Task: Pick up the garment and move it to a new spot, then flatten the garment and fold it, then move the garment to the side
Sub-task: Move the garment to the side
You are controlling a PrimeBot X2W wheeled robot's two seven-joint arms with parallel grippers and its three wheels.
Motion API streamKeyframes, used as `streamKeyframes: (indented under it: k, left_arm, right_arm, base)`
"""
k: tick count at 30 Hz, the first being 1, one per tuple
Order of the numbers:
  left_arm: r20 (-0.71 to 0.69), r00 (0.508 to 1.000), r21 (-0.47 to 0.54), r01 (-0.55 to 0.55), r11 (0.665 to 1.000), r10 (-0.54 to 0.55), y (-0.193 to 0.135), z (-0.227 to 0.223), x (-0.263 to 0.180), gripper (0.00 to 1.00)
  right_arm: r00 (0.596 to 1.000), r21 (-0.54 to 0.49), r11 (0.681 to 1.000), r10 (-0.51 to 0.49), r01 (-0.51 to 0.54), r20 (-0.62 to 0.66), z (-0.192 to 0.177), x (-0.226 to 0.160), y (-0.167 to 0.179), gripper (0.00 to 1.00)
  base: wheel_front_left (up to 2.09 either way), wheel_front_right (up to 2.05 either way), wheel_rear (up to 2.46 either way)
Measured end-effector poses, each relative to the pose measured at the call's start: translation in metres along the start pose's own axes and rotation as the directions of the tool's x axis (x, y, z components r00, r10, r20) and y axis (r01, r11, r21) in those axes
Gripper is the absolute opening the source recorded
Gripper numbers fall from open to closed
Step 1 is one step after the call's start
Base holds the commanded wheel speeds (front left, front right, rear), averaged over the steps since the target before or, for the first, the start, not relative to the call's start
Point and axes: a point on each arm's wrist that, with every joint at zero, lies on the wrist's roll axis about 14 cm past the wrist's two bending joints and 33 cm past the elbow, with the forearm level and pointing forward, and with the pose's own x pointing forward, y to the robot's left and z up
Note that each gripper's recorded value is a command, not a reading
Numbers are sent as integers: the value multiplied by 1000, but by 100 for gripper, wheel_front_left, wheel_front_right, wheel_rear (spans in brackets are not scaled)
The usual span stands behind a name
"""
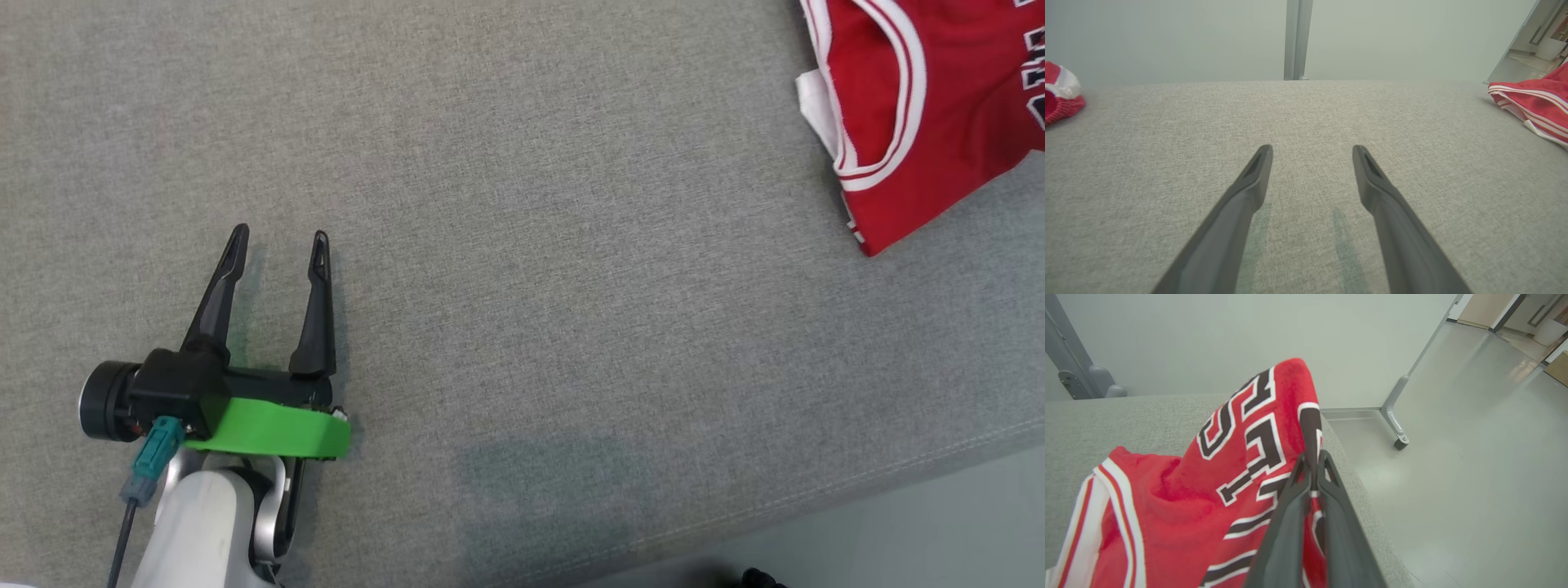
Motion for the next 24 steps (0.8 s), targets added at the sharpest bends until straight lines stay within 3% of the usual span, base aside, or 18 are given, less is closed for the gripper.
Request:
streamKeyframes:
  k: [10,11,12,24]
  left_arm:
    - [-33,999,21,-7,1000,8,10,-9,1,100]
    - [-43,999,22,-14,1000,15,13,-13,0,100]
    - [-48,999,23,-18,1000,19,14,-14,0,100]
    - [-37,998,27,-51,998,52,21,-10,-6,100]
  right_arm:
    - [993,-39,993,-112,111,-32,-19,16,-36,0]
    - [993,-52,992,-116,115,-23,-18,22,-36,73]
    - [993,-52,992,-116,114,-21,-18,25,-34,98]
    - [997,-30,999,-13,15,78,-8,32,18,100]
  base:
    - [0,0,0]
    - [0,0,0]
    - [0,0,0]
    - [0,0,0]
